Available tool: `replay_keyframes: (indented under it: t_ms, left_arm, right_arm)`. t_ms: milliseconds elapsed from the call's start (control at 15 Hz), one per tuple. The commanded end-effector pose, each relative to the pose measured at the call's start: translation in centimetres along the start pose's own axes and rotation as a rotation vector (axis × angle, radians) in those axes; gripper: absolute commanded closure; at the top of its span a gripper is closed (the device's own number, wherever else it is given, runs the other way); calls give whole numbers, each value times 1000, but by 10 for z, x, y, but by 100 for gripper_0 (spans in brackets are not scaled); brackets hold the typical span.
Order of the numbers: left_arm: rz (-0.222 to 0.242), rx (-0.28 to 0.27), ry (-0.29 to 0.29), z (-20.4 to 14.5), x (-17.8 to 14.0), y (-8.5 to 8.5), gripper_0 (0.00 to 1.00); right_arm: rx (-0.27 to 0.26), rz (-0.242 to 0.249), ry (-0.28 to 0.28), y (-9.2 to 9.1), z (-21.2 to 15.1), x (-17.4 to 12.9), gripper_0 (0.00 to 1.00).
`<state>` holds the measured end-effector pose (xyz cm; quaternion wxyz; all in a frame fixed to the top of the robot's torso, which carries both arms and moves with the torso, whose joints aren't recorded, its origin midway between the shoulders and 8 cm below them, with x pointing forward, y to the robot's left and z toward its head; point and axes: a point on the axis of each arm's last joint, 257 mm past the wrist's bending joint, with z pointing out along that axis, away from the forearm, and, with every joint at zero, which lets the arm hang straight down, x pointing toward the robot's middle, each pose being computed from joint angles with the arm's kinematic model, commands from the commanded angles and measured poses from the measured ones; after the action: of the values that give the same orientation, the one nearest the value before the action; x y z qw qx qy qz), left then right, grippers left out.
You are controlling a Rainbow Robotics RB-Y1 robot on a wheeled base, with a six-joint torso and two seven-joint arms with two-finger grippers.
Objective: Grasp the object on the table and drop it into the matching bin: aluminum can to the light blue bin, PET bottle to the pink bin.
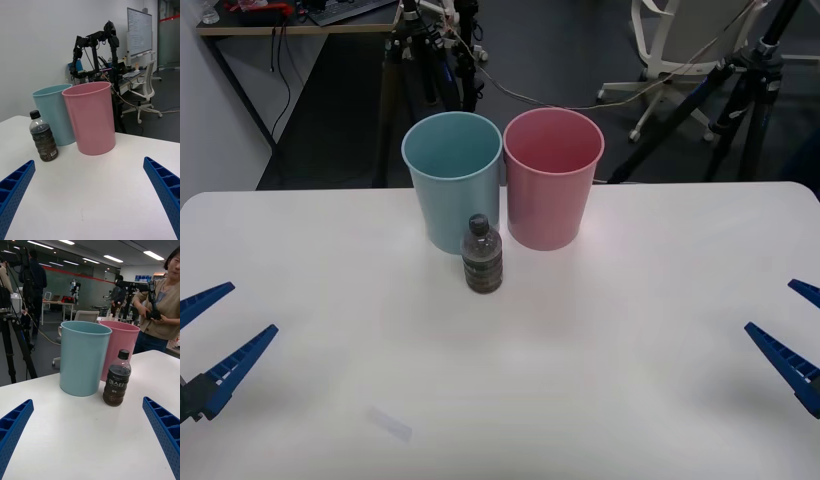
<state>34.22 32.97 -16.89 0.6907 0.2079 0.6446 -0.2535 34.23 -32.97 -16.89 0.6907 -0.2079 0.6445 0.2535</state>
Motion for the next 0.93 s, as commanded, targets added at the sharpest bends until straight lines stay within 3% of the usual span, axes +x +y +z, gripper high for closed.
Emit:
replay_keyframes:
  t_ms: [67, 200, 467, 733, 933]
  left_arm:
    - [0, 0, 0, 0, 0, 0, 0]
    - [0, 0, 0, 0, 0, 0, 0]
    - [0, 0, 0, 0, 0, 0, 0]
    - [0, 0, 0, 0, 0, 0, 0]
    - [0, 0, 0, 0, 0, 0, 0]
  right_arm:
    - [-27, 32, -24, 16, 9, 5, 0]
    - [-55, 35, -31, 25, 12, 2, 0]
    - [-63, 20, -15, 29, 8, 6, 0]
    - [-69, -102, -16, 45, 7, 16, 0]
    - [-87, -114, -4, 62, 5, 31, 0]
